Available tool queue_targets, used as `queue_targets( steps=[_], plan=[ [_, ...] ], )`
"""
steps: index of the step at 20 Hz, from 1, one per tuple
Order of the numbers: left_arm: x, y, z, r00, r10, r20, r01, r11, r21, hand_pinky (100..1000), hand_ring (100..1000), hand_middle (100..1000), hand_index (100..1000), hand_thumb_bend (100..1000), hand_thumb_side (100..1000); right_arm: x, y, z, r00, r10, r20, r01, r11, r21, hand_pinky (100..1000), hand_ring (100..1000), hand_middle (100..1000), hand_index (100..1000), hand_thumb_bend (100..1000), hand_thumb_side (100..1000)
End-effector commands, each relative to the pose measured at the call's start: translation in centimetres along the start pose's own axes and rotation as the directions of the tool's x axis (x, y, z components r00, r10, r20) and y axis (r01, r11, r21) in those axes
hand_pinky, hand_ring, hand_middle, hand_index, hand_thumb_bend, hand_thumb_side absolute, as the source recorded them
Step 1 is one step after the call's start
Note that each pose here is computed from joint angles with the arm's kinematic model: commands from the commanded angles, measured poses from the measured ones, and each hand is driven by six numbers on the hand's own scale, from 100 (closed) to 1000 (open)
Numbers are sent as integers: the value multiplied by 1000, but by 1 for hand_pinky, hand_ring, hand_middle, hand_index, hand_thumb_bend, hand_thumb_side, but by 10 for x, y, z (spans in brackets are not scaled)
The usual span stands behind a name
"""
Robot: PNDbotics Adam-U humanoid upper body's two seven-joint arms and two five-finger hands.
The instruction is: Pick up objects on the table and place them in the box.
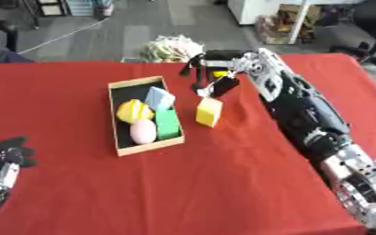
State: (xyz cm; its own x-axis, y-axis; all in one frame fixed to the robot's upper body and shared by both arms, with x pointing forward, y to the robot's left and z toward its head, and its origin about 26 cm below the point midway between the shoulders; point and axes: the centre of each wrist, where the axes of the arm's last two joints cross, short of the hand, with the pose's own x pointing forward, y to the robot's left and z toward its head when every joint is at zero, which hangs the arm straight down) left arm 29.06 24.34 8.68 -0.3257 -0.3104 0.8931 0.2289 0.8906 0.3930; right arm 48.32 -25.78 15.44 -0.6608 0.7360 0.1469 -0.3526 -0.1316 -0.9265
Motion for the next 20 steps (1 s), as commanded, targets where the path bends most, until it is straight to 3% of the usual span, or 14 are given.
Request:
queue_targets(
  steps=[1, 2, 3, 8, 13, 20],
  plan=[
    [4, 6, -1, 1000, -18, 14, 18, 1000, 4, 766, 633, 626, 815, 100, 670, -11, -8, 18, 988, 147, 39, -152, 972, 178, 750, 883, 974, 1000, 100, 506],
    [3, 6, 0, 1000, -20, 12, 20, 1000, 5, 766, 633, 626, 815, 100, 673, -12, -6, 20, 984, 172, 43, -177, 962, 209, 762, 895, 982, 1000, 180, 434],
    [3, 7, 0, 1000, -22, 11, 22, 1000, 6, 766, 634, 626, 815, 100, 670, -13, -6, 22, 978, 201, 49, -207, 948, 242, 770, 903, 988, 1000, 105, 509],
    [2, 7, 0, 1000, -25, 6, 25, 1000, 4, 766, 635, 626, 816, 100, 672, -9, -11, 29, 952, 291, 99, -307, 893, 329, 785, 915, 992, 1000, 150, 583],
    [3, 7, 0, 1000, -25, 8, 25, 1000, 3, 767, 635, 627, 816, 100, 671, -5, -9, 23, 957, 277, 90, -291, 887, 358, 787, 914, 986, 1000, 179, 651],
    [3, 7, -1, 1000, -24, 10, 24, 1000, 2, 767, 636, 627, 816, 100, 671, -2, 9, 8, 958, 271, 91, -283, 857, 431, 787, 915, 982, 1000, 216, 749]
  ],
)
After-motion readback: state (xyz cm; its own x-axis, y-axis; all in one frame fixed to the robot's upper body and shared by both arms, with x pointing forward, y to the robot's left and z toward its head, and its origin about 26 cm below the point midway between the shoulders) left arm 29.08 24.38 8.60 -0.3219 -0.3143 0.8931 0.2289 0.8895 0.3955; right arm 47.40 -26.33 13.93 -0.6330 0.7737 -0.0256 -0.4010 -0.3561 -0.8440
